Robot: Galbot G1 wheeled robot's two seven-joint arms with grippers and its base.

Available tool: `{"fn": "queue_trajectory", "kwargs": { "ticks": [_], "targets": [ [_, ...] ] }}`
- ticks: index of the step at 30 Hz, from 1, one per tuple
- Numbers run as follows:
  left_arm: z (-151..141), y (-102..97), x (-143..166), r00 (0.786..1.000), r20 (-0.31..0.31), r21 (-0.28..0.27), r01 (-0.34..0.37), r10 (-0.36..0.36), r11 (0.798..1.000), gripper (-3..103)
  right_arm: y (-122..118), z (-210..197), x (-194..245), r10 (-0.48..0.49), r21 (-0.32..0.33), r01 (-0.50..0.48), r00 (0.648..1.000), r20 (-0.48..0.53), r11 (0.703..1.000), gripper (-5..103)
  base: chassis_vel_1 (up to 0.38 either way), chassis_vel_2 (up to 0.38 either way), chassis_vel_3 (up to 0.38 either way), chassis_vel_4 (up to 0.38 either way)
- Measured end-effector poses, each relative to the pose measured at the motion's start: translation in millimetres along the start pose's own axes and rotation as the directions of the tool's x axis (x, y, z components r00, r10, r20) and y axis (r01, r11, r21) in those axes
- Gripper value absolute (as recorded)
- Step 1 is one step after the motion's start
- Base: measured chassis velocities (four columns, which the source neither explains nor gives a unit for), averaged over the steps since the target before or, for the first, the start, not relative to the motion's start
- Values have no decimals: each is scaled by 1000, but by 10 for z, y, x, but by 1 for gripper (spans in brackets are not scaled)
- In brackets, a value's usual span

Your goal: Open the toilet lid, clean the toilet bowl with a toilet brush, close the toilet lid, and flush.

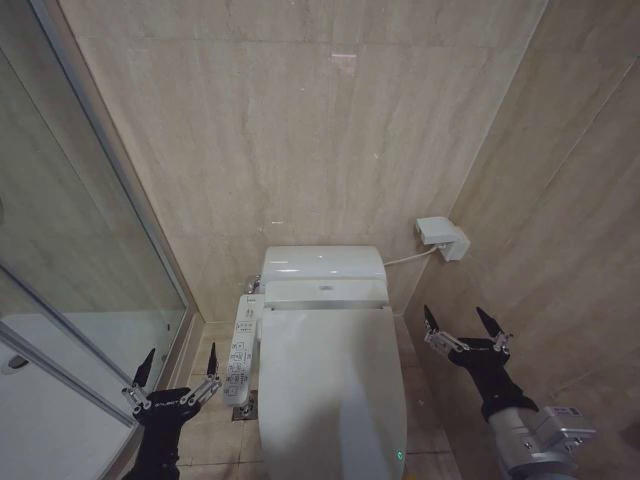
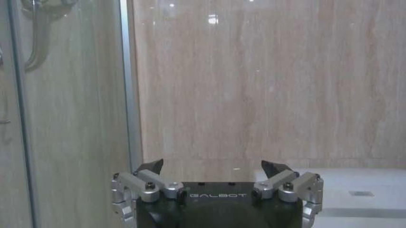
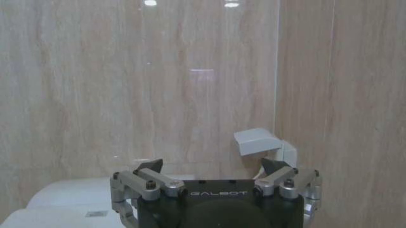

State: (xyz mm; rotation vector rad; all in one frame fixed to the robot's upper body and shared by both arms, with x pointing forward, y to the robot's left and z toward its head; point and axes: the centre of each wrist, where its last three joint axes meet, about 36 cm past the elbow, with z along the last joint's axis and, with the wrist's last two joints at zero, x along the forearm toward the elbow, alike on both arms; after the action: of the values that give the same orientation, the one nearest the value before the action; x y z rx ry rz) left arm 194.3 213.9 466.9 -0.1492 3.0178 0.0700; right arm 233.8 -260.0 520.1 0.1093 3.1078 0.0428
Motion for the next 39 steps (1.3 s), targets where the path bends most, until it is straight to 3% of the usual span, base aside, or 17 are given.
{"fn": "queue_trajectory", "kwargs": {
  "ticks": [8,28,39],
  "targets": [
    [-50,-55,49,1000,10,-26,-21,22,999,100,0,0,0,0,0,0,1000,0,1000,100,0,0,0,0],
    [-48,-54,48,1000,8,-28,-22,22,999,100,0,0,0,0,0,0,1000,0,1000,100,3,-1,-1,1],
    [-46,-53,47,1000,7,-28,-22,22,999,100,0,0,0,0,0,0,1000,0,1000,100,155,-70,-161,85]
  ]
}}
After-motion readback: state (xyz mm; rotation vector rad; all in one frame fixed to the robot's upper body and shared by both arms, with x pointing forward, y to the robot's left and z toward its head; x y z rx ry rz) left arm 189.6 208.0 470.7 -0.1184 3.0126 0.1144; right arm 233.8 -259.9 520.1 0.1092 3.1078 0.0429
